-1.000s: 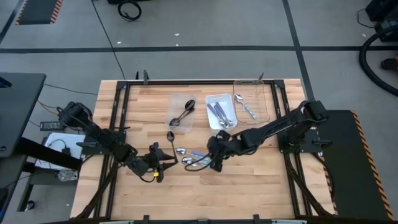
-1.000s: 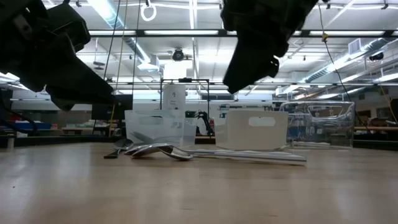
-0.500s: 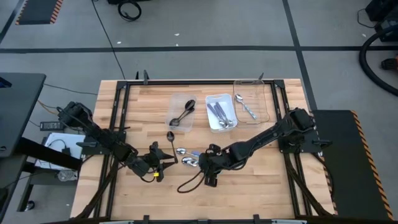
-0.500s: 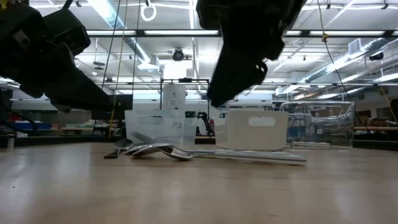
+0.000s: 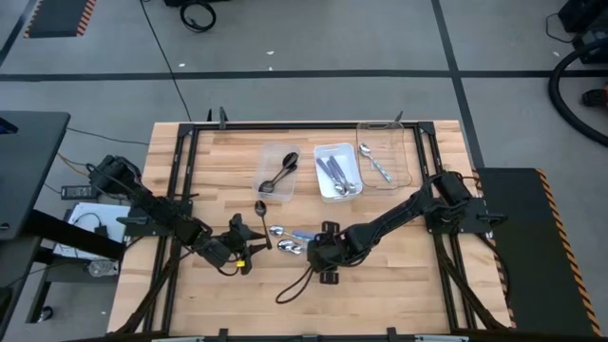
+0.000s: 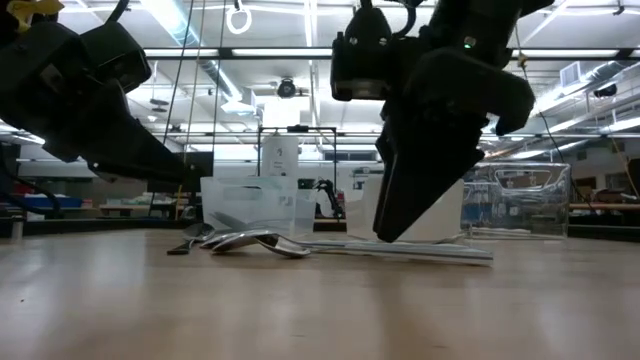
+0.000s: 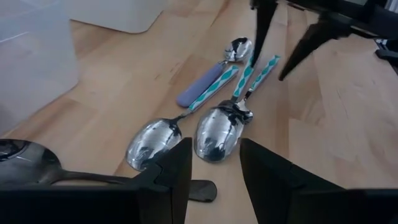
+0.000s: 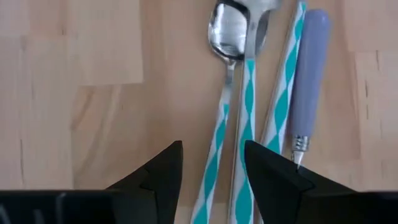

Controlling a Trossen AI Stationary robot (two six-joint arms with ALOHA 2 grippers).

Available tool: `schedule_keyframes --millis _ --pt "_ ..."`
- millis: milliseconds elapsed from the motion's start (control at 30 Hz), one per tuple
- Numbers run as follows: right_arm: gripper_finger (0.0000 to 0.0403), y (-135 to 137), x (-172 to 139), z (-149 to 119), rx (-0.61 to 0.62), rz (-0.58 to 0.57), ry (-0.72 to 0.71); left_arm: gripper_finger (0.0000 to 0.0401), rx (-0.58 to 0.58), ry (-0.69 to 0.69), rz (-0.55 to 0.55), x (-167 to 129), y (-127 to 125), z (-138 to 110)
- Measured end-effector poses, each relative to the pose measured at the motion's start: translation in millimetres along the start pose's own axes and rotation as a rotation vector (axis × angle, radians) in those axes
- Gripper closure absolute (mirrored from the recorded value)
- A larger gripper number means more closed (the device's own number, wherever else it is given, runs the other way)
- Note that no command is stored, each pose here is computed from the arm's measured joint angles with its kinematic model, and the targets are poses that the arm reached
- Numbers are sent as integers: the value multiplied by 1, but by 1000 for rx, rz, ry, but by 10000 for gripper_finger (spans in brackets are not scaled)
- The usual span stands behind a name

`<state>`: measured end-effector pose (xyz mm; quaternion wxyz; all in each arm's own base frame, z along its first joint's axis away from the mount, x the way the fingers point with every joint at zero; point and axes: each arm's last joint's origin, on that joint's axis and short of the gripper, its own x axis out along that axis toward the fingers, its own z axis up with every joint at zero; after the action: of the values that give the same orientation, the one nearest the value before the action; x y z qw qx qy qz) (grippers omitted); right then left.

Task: Sort silverware by color (type)
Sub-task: Put the blue spoon into the right transparent bin

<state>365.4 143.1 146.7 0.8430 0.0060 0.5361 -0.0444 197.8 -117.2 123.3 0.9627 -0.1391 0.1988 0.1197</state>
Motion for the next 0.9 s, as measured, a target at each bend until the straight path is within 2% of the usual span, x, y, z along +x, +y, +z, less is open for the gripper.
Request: schedule_keyframes --millis 167,433,800,900 --pt "235 -1 2 -5 25 -6 17 260 -4 0 -1 0 0 0" --pt "279 -3 9 -21 109 23 88 260 -54 14 -29 -2 -3 -2" --pt "373 -1 8 -25 77 52 129 260 -104 28 -77 -10 -11 -7" --pt "376 0 5 -23 66 92 147 260 -114 31 -86 -12 -12 -8"
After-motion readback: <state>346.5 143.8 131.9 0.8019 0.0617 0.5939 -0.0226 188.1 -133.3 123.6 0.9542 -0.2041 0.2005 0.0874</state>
